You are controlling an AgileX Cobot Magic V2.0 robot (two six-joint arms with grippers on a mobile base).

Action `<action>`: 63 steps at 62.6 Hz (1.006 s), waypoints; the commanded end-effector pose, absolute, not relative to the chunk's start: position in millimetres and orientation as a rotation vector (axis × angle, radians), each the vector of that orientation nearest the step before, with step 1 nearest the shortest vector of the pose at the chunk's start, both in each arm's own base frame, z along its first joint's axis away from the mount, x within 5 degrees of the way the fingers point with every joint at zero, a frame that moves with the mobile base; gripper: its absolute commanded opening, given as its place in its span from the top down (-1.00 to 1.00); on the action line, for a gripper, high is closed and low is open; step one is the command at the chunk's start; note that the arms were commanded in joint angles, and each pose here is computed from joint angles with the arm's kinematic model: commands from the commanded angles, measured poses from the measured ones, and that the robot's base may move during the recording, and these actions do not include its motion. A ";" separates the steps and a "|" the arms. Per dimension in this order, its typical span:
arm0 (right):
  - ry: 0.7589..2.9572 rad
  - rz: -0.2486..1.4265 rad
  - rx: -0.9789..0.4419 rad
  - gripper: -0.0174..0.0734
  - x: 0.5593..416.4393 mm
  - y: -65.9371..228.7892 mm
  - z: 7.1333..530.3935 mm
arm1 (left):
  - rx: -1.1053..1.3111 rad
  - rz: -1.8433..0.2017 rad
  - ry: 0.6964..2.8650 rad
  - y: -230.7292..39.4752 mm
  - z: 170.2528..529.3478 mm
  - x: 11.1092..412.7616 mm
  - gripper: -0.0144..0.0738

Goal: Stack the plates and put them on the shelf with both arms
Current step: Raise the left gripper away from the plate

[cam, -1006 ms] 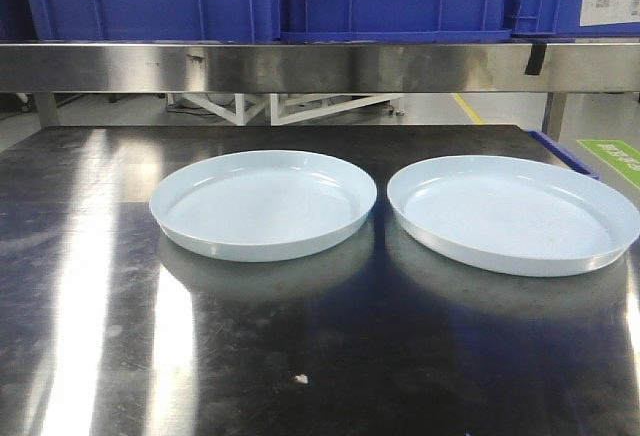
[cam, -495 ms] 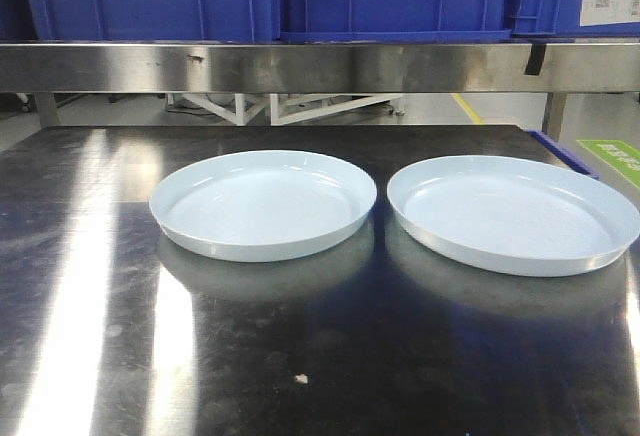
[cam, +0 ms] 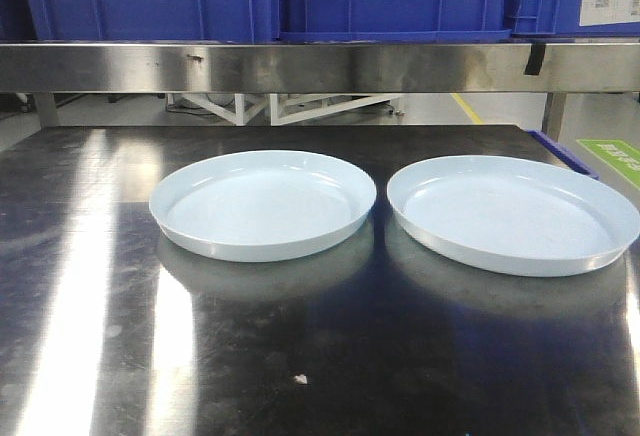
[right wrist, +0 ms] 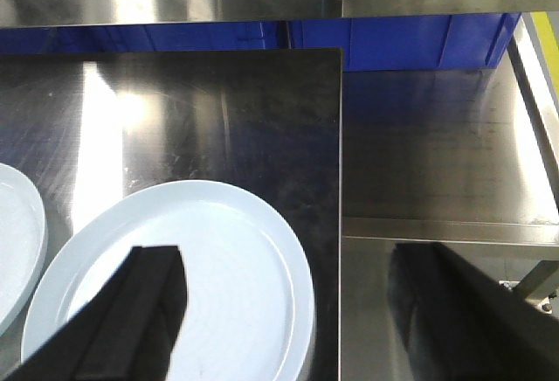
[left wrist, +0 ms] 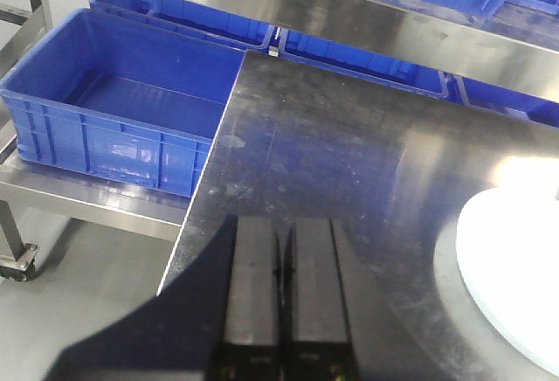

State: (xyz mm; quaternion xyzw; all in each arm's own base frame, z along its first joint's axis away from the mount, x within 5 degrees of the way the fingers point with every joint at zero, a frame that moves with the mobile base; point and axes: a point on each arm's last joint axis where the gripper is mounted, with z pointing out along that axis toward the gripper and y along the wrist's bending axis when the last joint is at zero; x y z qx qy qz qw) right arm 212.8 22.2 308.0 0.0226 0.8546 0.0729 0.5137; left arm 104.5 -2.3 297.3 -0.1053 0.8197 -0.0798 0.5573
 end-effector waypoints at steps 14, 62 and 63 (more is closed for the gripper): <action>1.949 0.177 0.042 -0.69 215.4 22.5 327.2 | -0.239 -0.203 1.852 -2.7 311.7 106.4 0.44; 2.071 0.172 0.039 0.41 210.7 22.7 317.3 | -0.239 -0.203 1.852 -2.7 311.7 106.4 0.44; 2.071 0.172 0.039 0.40 210.7 22.7 317.3 | -0.239 -0.203 1.852 -2.7 311.7 106.4 0.44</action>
